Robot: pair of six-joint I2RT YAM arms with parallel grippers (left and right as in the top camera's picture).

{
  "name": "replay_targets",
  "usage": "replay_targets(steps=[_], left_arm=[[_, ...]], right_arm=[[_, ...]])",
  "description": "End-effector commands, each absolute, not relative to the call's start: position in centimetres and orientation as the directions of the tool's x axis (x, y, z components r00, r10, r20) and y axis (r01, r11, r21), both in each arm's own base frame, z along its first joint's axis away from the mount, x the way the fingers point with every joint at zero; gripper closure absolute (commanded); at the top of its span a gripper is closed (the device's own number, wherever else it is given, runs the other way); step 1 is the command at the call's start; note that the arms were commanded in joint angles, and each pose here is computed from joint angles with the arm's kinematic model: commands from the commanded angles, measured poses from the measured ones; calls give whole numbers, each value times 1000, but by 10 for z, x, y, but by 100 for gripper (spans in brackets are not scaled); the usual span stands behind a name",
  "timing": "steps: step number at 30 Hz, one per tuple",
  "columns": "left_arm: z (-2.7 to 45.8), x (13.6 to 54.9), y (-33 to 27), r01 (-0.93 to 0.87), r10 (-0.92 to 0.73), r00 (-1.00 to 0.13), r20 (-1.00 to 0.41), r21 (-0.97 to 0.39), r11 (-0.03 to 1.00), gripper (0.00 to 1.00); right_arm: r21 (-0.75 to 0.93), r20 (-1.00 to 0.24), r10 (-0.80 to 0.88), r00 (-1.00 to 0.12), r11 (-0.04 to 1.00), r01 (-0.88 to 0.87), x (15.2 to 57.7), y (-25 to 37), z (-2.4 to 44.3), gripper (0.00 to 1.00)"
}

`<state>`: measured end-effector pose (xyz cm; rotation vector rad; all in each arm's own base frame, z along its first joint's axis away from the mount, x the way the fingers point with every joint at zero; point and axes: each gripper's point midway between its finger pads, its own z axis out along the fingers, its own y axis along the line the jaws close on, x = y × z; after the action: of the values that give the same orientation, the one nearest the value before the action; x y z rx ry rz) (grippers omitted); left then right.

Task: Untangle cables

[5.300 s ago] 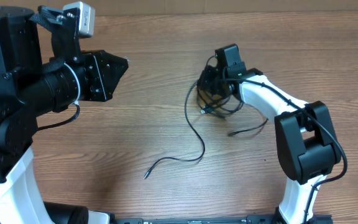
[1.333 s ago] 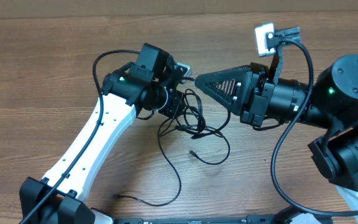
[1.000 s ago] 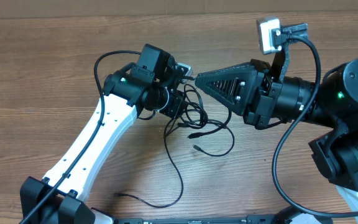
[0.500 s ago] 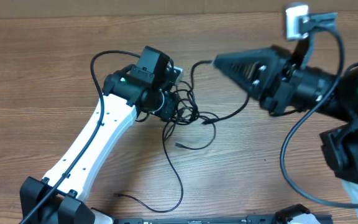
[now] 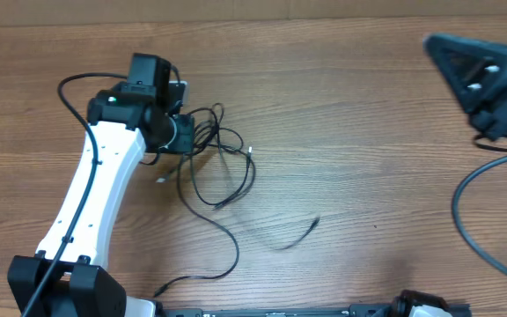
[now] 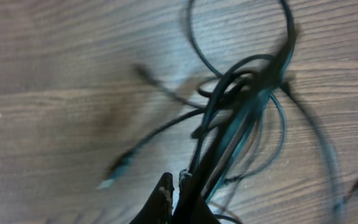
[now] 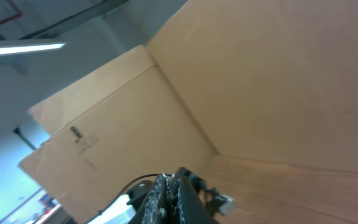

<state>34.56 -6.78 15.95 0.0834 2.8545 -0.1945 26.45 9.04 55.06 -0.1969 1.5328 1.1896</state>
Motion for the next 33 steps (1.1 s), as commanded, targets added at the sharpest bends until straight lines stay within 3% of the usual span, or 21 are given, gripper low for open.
replay_targets(steps=[1,6,8,12,16,18,25,33], left_arm=[[160,341,-81,114,57,-962,-266,-202,973,95],[167,339,-115,210,118,-949,-292,-307,928,93],[173,336,-132,274,165,-935,-313,-345,898,92],[193,333,-153,328,197,-920,-338,-391,860,93],[231,333,-163,364,204,-901,-383,-411,836,94],[257,334,-164,381,202,-886,-418,-405,831,94],[341,327,-164,444,186,-813,-552,-379,812,94],[415,311,-182,541,137,-720,-681,-426,726,95]], right_arm=[[536,-838,400,-372,467,-703,250,86,552,91],[571,-819,341,-461,422,-704,251,86,531,30],[593,-805,313,-504,394,-702,254,87,518,18],[653,-757,303,-579,368,-662,268,82,492,13],[686,-727,294,-621,371,-626,282,78,463,23],[684,-725,291,-624,413,-601,288,74,447,27],[563,-717,195,-669,728,-391,308,60,371,22],[516,-693,29,-720,718,-467,300,103,347,16]])
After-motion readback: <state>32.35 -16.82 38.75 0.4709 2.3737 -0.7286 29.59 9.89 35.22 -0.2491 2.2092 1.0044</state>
